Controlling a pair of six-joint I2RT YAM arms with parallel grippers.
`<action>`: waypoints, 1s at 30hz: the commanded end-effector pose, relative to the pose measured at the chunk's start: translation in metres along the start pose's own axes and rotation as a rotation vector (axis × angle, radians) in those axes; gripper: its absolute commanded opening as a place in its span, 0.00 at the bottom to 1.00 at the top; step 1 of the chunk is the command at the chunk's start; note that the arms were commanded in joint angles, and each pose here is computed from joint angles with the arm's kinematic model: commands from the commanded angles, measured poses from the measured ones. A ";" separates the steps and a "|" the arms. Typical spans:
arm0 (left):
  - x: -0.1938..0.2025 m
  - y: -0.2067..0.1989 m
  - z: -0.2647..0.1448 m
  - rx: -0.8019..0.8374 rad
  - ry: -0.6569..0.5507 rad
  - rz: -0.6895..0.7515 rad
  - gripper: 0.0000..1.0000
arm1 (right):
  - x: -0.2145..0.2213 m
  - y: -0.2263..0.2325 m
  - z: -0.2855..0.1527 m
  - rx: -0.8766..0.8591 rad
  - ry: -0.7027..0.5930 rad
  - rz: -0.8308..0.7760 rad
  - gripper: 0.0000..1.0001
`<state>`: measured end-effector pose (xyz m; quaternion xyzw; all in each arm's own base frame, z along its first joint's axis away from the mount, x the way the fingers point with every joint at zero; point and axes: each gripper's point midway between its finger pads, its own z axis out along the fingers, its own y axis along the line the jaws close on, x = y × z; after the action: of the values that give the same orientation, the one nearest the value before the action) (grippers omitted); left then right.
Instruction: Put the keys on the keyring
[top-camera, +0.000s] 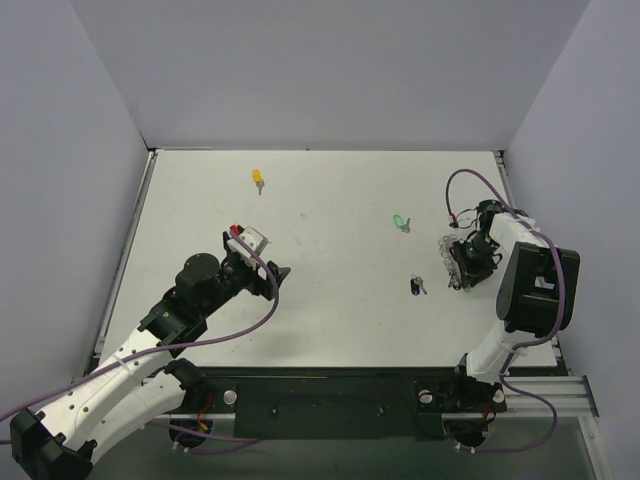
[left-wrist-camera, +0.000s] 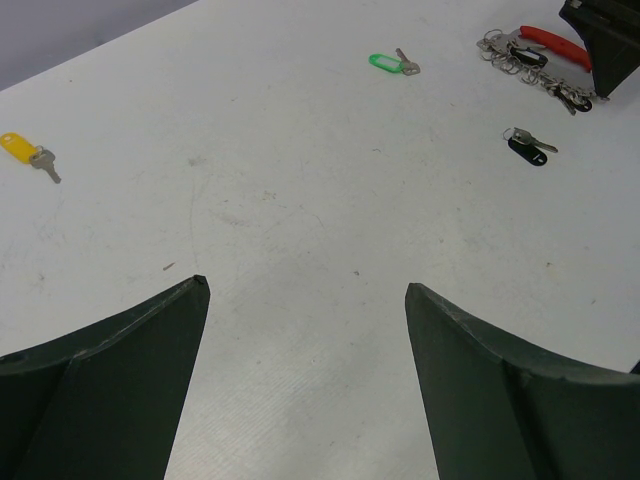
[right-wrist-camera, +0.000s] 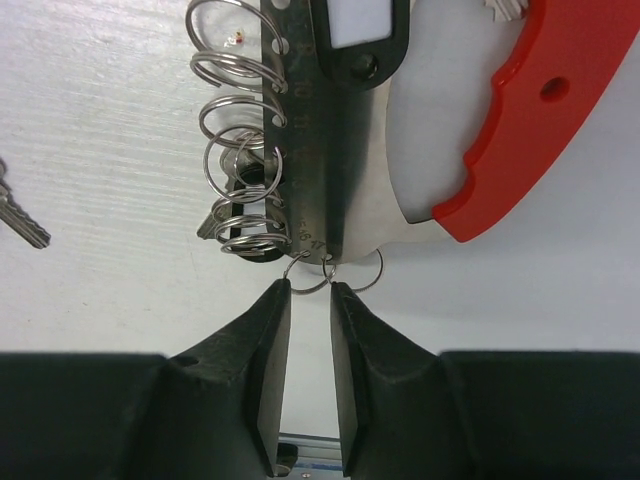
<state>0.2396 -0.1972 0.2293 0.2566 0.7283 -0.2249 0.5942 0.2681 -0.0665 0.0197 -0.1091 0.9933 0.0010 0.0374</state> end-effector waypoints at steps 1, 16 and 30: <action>-0.018 -0.003 0.000 0.015 -0.056 0.012 0.90 | 0.008 0.008 -0.013 -0.024 -0.011 -0.020 0.22; -0.018 -0.004 0.000 0.018 -0.056 0.012 0.90 | 0.012 -0.005 -0.013 0.259 0.048 -0.225 0.31; -0.019 -0.003 -0.001 0.017 -0.060 0.014 0.90 | 0.013 -0.004 -0.009 0.304 0.068 -0.283 0.30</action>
<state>0.2395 -0.1971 0.2292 0.2574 0.7281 -0.2245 0.5944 0.2619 -0.0671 0.0177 -0.2320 0.9629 -0.1358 0.0252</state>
